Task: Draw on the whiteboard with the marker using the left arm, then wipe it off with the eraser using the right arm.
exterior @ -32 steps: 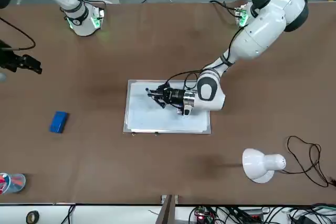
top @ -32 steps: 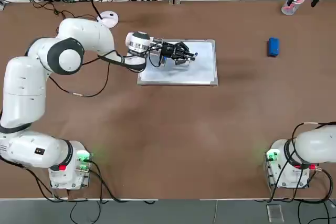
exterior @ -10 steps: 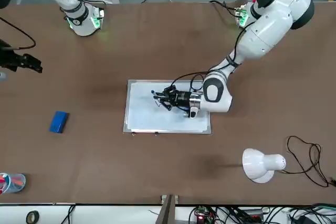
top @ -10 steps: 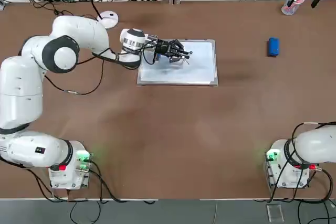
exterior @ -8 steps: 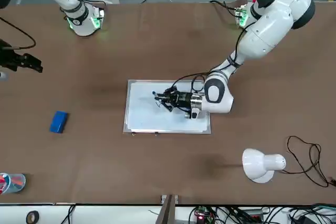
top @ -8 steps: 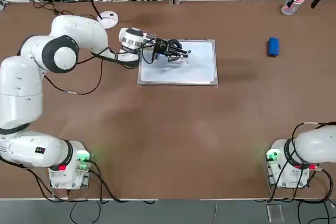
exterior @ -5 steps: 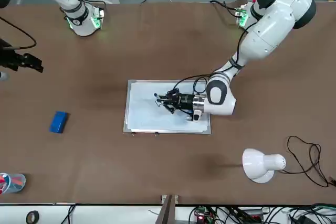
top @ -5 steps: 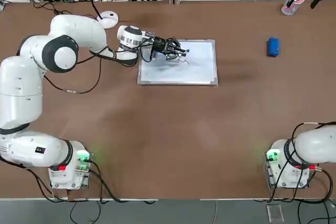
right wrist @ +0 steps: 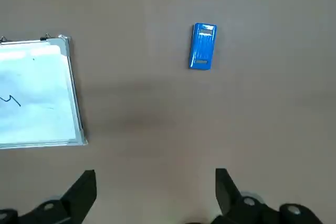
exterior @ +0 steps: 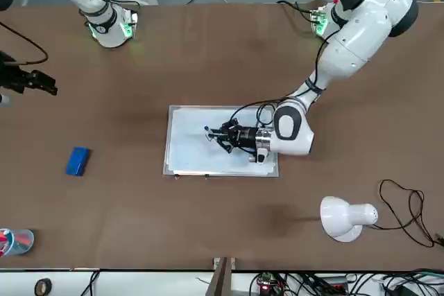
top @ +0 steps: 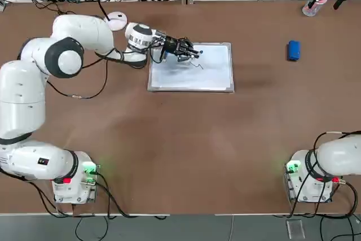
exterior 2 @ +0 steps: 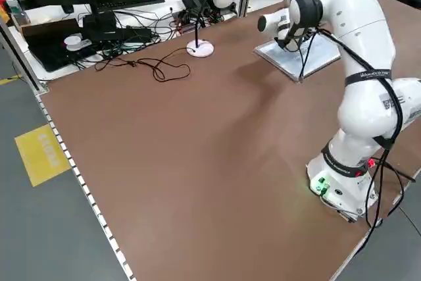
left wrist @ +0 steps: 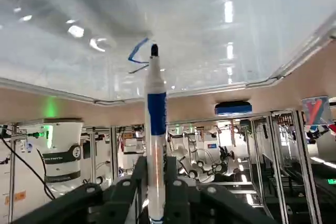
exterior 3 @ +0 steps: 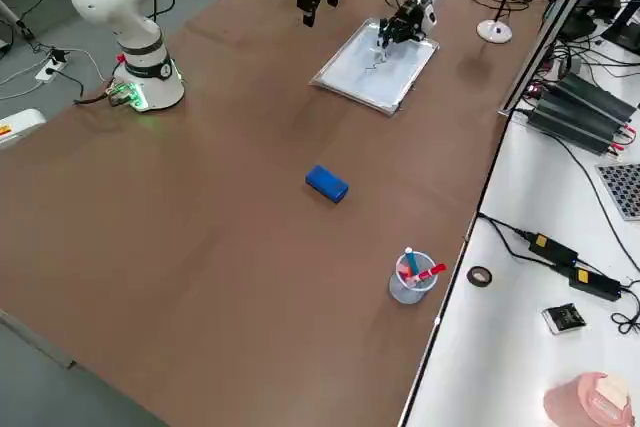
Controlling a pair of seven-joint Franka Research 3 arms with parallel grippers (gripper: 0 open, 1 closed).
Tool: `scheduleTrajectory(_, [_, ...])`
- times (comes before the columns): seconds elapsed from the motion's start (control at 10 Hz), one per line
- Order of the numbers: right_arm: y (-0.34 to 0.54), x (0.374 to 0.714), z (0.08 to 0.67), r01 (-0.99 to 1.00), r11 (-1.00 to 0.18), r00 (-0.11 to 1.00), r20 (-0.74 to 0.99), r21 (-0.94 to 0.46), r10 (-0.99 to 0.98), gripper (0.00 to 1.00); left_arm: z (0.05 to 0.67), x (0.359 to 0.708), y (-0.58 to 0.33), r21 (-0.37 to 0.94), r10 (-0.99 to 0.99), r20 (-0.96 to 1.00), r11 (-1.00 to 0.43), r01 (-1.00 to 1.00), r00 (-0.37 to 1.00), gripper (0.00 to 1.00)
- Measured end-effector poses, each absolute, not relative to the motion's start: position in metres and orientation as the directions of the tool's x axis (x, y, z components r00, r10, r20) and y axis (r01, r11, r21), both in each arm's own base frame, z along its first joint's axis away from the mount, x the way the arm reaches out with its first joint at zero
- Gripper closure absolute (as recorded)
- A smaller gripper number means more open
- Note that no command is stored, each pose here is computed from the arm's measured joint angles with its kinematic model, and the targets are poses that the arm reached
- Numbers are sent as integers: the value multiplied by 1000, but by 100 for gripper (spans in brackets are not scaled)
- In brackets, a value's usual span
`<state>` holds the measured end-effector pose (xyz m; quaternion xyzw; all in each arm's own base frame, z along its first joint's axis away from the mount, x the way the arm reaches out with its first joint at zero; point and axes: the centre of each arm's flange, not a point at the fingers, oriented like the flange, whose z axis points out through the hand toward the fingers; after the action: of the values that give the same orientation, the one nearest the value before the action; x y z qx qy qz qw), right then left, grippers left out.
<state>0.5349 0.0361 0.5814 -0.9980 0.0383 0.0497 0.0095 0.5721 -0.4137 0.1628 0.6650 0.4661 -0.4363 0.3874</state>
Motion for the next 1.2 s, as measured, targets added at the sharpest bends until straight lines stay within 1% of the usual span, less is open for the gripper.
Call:
scheduleTrajectory(0.3, [36,534,581,-74,-997,992,-104,-15,-72,0,207,586,-409,185,352,-880,-367,912,320,82])
scheduleTrajectory(0.7, [32,535,581,-80,-997,991,-105,-16,-78,0,264,608,-361,266,399,-718,-600,755,570,82])
scheduleTrajectory(1.0, [20,540,576,-85,-996,992,-94,-19,-82,0,318,612,-323,238,381,-564,-775,586,733,82])
scheduleTrajectory(1.2, [10,550,559,-76,-997,993,-96,-21,-74,0,355,609,-299,203,314,-455,-875,440,833,82])
